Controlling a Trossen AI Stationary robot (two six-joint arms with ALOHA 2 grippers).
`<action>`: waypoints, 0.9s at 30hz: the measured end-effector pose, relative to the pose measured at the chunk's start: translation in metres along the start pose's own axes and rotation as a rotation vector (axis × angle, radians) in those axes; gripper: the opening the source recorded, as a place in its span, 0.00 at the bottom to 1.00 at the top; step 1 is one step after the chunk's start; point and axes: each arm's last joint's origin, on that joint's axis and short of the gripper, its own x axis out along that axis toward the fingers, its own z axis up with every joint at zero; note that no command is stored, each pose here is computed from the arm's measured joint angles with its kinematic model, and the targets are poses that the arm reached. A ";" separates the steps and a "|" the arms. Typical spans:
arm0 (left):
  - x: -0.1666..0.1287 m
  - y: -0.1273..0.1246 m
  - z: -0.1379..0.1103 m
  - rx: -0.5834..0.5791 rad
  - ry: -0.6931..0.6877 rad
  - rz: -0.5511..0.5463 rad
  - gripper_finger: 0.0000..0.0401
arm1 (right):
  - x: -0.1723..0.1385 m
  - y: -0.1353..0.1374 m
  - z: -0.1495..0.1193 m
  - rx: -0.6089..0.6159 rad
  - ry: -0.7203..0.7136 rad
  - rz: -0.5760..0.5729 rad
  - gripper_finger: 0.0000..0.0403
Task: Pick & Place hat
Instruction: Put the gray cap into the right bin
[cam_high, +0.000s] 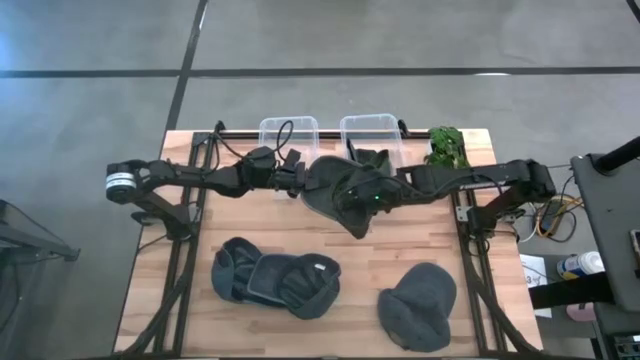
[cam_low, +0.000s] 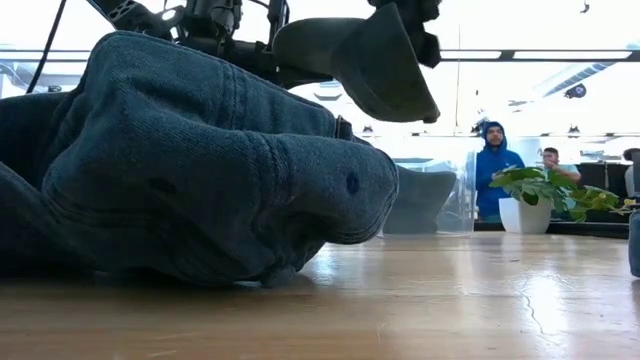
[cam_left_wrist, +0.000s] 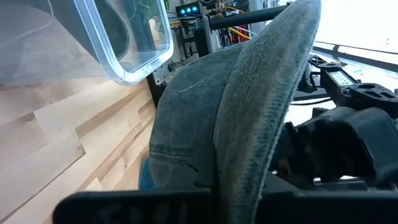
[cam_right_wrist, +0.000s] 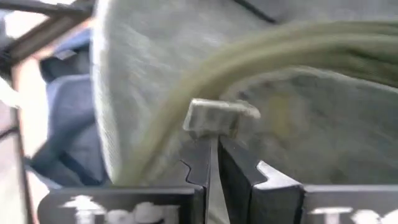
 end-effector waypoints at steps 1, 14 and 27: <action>0.000 0.000 0.000 0.003 0.001 0.005 0.02 | -0.005 -0.002 -0.001 -0.004 0.007 -0.031 0.07; -0.001 0.006 -0.007 0.123 0.145 0.021 0.02 | -0.103 -0.030 -0.002 0.079 -0.179 -0.118 0.07; 0.002 0.003 -0.017 0.209 0.403 0.021 0.02 | -0.085 -0.022 0.004 0.082 -0.100 0.037 0.33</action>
